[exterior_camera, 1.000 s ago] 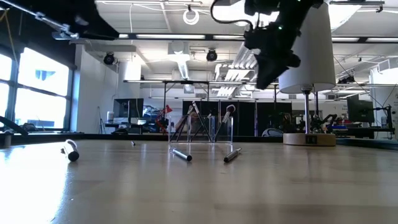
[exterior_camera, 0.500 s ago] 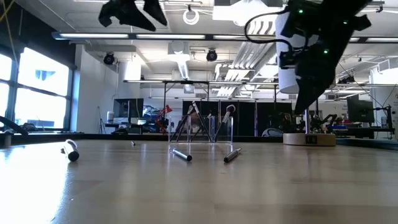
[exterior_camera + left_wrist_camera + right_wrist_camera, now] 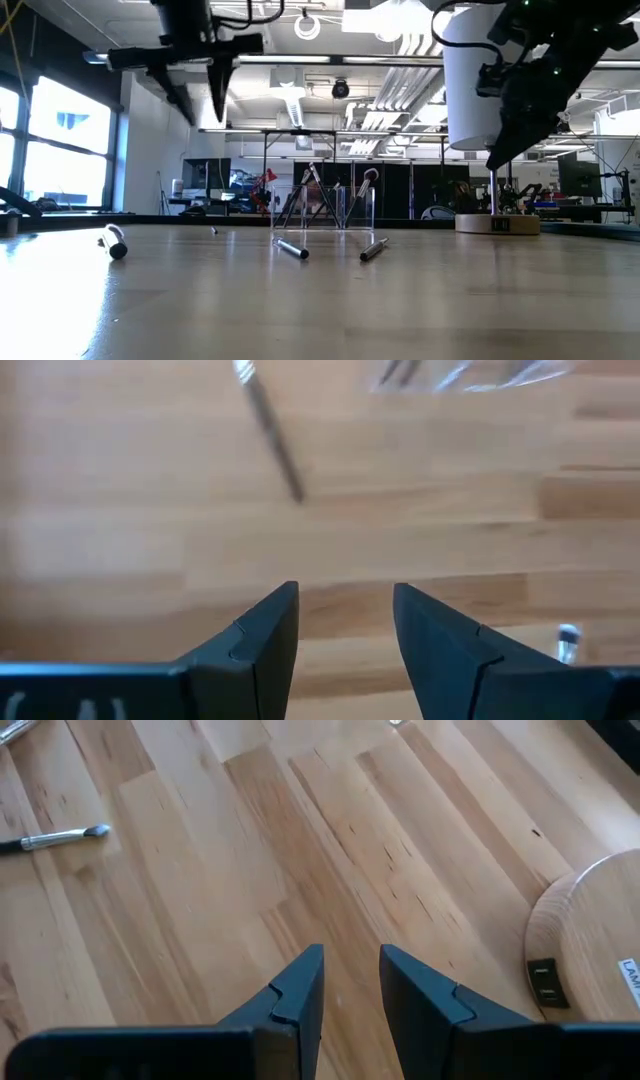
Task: Pick & Place Makeup Brushes
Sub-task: Put the black blush brush into the transparent organizer
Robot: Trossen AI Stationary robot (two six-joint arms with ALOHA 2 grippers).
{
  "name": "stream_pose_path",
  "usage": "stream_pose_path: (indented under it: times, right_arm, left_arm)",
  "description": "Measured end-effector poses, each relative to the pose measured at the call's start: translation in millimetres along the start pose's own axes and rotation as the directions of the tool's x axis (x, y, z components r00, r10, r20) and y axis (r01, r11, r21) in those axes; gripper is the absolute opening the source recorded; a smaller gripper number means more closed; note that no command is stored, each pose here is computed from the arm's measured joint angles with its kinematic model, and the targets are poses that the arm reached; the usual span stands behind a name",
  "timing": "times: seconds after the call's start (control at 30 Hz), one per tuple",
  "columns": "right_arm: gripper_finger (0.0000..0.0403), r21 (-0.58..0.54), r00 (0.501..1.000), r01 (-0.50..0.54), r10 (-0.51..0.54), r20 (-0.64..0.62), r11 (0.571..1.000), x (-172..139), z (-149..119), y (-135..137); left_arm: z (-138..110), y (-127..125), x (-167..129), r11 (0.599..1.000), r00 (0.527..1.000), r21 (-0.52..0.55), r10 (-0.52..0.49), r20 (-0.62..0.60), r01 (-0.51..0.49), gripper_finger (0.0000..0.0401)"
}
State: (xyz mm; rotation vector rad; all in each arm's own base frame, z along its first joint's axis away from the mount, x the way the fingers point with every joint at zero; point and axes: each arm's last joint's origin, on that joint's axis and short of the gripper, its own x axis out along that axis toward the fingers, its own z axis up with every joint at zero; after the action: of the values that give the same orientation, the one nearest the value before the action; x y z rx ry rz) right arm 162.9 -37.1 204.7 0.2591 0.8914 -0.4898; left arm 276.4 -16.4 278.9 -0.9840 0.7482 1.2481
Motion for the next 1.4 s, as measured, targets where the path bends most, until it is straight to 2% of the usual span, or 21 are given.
stream_pose_path:
  times: [0.27, 0.37, 0.53, 0.7, 1.0, 1.23, 1.4]
  right_arm:
    - [0.0094, 0.000, 0.999, -0.020, 0.020, -0.032, 1.000, 4, -10, -1]
    - [0.0094, 0.014, 0.998, -0.040, 0.041, -0.046, 0.999, 5, -12, -1]
    - [0.0094, 0.022, 0.997, -0.044, 0.045, -0.055, 0.999, 6, -14, -1]
    - [0.0094, 0.042, 0.996, -0.065, 0.067, -0.056, 0.997, 6, -14, 0]
    - [0.0094, 0.038, 0.995, -0.078, 0.080, -0.059, 0.996, 6, -14, 0]
    - [0.0094, 0.025, 0.995, -0.080, 0.081, -0.050, 0.997, 6, -13, 0]
    - [0.0094, 0.026, 0.995, -0.084, 0.085, -0.043, 0.996, 6, -12, 1]
  left_arm:
    - [-26, 23, 27, 0.984, 0.984, -0.099, 0.137, -0.110, -0.148, 0.0161]
    - [-33, 28, 38, 0.979, 0.978, -0.125, 0.141, -0.152, -0.160, 0.0161]
    - [-42, 31, 56, 0.980, 0.974, -0.153, 0.093, -0.205, -0.126, 0.0161]
    - [-54, 40, 68, 0.968, 0.957, -0.194, 0.100, -0.272, -0.156, 0.0161]
    - [-77, 55, 70, 0.920, 0.947, -0.318, 0.134, -0.292, -0.228, 0.0161]
    - [-79, 51, 73, 0.895, 0.948, -0.386, 0.109, -0.299, -0.224, 0.0161]
    - [-86, 50, 84, 0.872, 0.934, -0.397, 0.164, -0.319, -0.288, 0.0161]
